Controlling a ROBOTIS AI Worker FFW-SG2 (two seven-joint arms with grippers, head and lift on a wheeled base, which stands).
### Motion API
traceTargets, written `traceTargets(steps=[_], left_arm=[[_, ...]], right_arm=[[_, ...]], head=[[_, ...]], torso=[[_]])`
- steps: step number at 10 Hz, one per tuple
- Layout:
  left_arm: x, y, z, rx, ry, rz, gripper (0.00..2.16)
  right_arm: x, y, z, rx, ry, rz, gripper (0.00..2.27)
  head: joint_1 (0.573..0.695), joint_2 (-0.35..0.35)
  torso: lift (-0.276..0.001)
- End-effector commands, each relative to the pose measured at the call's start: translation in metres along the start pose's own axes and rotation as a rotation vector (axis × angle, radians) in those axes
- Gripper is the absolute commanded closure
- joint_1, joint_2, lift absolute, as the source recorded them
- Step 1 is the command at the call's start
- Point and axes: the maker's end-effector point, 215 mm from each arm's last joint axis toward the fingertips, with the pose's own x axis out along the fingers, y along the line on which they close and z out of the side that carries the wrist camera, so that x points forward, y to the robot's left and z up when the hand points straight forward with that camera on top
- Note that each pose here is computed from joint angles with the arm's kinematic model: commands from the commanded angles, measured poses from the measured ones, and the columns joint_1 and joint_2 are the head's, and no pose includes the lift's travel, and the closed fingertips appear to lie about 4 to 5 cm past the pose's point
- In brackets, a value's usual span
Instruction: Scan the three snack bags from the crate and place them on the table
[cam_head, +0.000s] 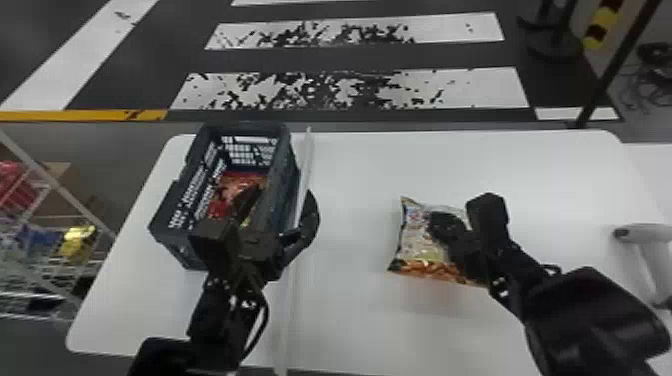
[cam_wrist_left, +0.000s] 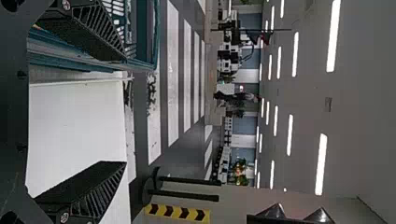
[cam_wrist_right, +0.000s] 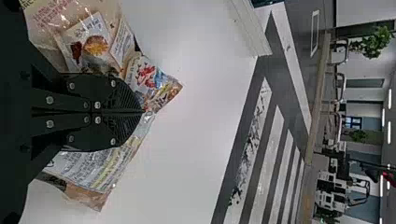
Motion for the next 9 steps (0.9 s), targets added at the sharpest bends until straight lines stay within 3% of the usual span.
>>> traceTargets(steps=[1, 4, 9], left_arm=[[0.000, -0.001, -0.001, -0.001, 0.001, -0.002, 0.08], [0.000, -0.005, -0.001, -0.003, 0.001, -0.008, 0.08], [0.000, -0.007, -0.002, -0.004, 0.003, -0.013, 0.08]], right_arm=[[-0.005, 0.003, 0.012, 0.000, -0.026, 0.003, 2.13], [-0.039, 0.027, 0.064, 0.012, -0.101, 0.038, 2.13], [-0.038, 0.089, 0.045, 0.012, -0.054, 0.180, 2.13]], head=[[0.695, 0.100], [0.695, 0.107], [0.695, 0.171]], torso=[[-0.062], [-0.062], [-0.062]])
